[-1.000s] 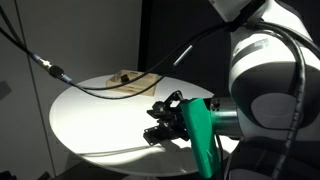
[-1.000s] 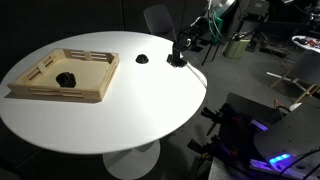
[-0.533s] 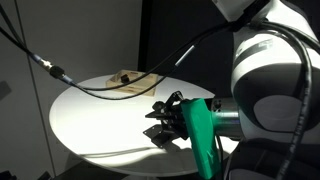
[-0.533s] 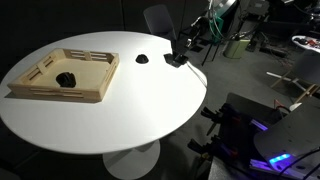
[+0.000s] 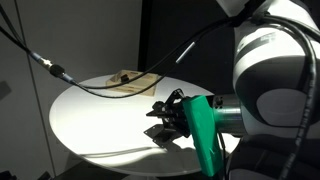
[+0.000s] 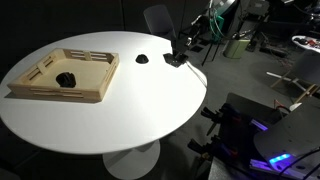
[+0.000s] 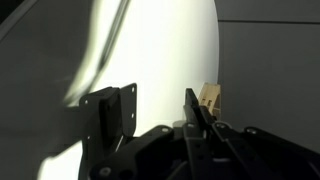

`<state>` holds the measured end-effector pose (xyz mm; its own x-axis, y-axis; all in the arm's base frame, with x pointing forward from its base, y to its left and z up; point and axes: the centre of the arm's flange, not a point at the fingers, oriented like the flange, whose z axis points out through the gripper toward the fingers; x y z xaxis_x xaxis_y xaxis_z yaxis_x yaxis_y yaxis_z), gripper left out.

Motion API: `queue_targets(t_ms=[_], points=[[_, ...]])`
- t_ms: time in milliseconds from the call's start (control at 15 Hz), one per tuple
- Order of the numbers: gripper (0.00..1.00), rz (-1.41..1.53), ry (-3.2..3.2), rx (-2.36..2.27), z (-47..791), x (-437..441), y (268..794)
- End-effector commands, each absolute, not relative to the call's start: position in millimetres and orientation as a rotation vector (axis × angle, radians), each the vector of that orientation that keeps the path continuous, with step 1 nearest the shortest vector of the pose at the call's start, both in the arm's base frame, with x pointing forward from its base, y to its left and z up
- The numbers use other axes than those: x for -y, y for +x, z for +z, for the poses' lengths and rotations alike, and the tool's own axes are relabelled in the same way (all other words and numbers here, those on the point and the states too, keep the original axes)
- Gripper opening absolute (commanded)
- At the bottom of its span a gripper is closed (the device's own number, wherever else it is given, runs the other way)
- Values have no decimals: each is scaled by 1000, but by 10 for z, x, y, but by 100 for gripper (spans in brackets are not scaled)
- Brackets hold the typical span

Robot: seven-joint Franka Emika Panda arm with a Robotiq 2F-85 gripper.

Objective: Pick up the rightmost black object and flip it to the left, put the black object back onto the table

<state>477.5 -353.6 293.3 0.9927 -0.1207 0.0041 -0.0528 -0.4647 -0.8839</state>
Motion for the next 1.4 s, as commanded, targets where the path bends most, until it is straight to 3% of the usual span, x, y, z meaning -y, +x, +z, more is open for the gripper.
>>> queue_targets(t_ms=[0, 733, 1333], points=[[2, -85, -2146, -66, 3257, 3531, 4761], [2, 79, -2708, 144, 4000, 3422, 4778], [2, 102, -2981, 412, 4145, 3109, 4977]])
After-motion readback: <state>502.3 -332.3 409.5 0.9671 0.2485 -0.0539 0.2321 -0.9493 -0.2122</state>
